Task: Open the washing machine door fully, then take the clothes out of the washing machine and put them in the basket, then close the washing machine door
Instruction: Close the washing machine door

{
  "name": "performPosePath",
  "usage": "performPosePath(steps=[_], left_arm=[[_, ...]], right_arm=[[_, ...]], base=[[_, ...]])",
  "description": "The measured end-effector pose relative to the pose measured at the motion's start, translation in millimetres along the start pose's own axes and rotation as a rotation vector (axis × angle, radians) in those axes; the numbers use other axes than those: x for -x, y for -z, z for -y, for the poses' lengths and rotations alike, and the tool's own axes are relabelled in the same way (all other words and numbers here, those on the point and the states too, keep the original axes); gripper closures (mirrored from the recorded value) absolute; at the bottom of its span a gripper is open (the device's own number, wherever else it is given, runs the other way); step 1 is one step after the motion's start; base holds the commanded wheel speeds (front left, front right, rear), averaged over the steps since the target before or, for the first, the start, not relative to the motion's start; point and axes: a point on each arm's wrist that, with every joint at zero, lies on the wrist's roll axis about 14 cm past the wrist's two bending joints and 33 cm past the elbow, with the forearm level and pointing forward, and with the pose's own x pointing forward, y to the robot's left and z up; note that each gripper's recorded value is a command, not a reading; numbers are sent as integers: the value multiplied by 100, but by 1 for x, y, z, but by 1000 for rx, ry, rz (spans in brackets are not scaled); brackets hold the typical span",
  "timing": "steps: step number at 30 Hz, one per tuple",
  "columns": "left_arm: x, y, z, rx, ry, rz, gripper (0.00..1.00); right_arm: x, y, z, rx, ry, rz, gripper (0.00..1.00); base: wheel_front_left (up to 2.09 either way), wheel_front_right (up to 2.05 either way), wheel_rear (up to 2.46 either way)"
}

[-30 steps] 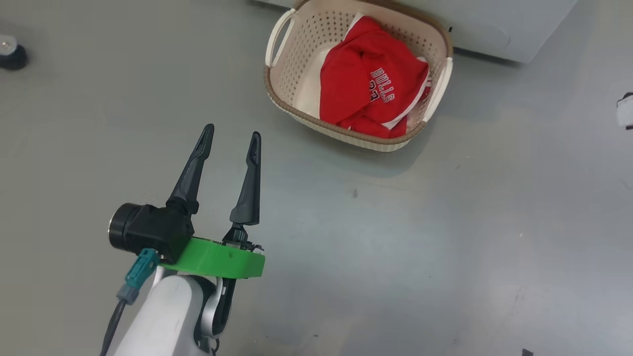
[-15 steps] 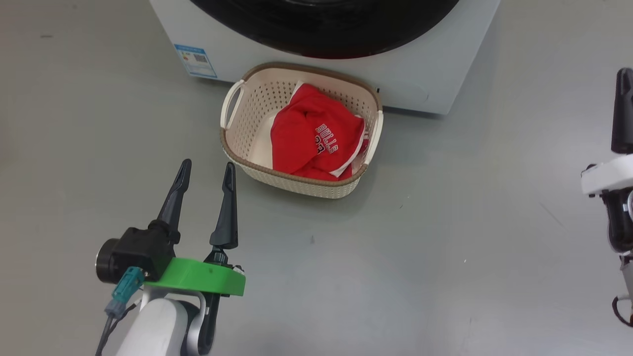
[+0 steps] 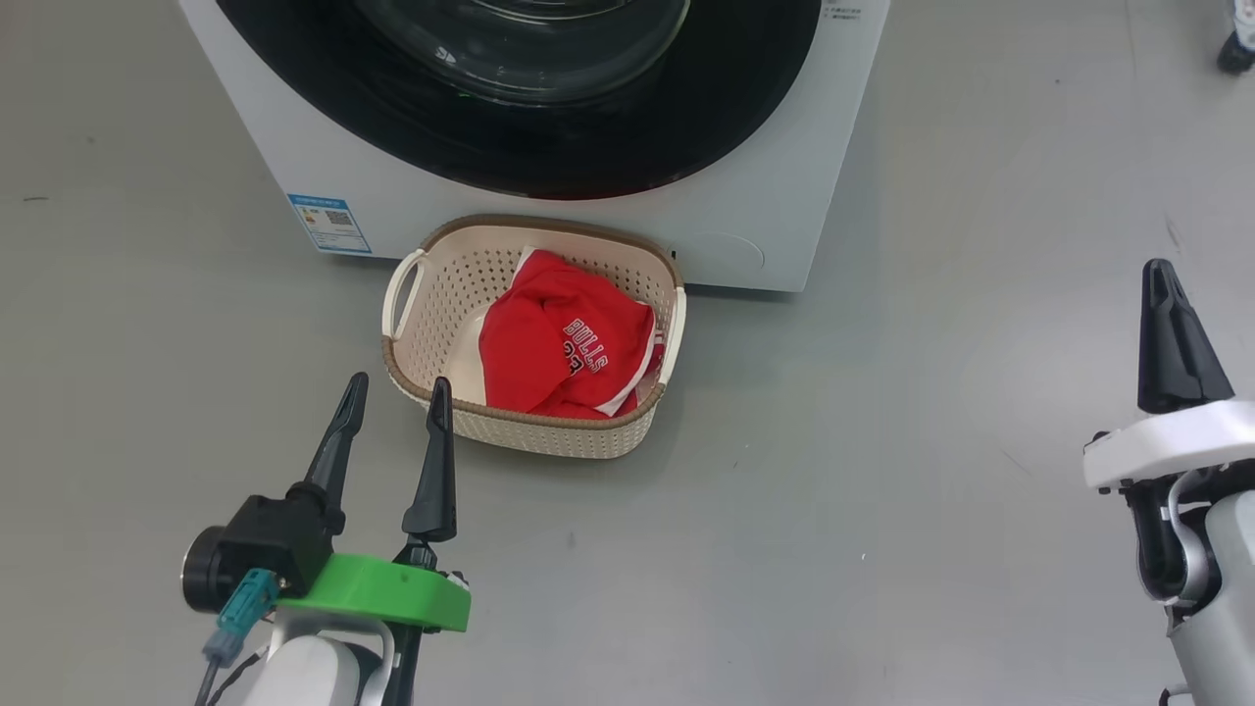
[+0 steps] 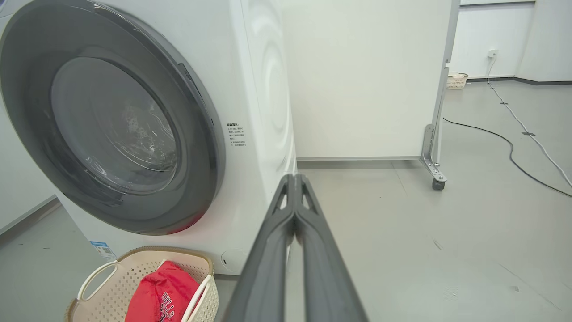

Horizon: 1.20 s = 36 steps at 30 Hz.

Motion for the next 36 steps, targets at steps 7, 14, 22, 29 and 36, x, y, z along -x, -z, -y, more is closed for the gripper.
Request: performPosePath(steps=[7,14,22,29,36], left_arm=[[4,2,-2,-4,-1,-7,0],[3,4,4,-2,19,-12,0],[1,4,3,9,21,-9,0],[2,12,2,7,20,-34,0],[3,17,-1,-4,13,-50,0]], right_arm=[[15,-10,1,32,9,26,0],[27,-15,13,41,48,41,0],[31,-14,14,29,63,48,0],[37,-8,15,24,73,34,0],[36,-10,13,20,74,46,0]], base=[[0,0,0],[0,0,0],[0,0,0],[0,0,0],[0,0,0]])
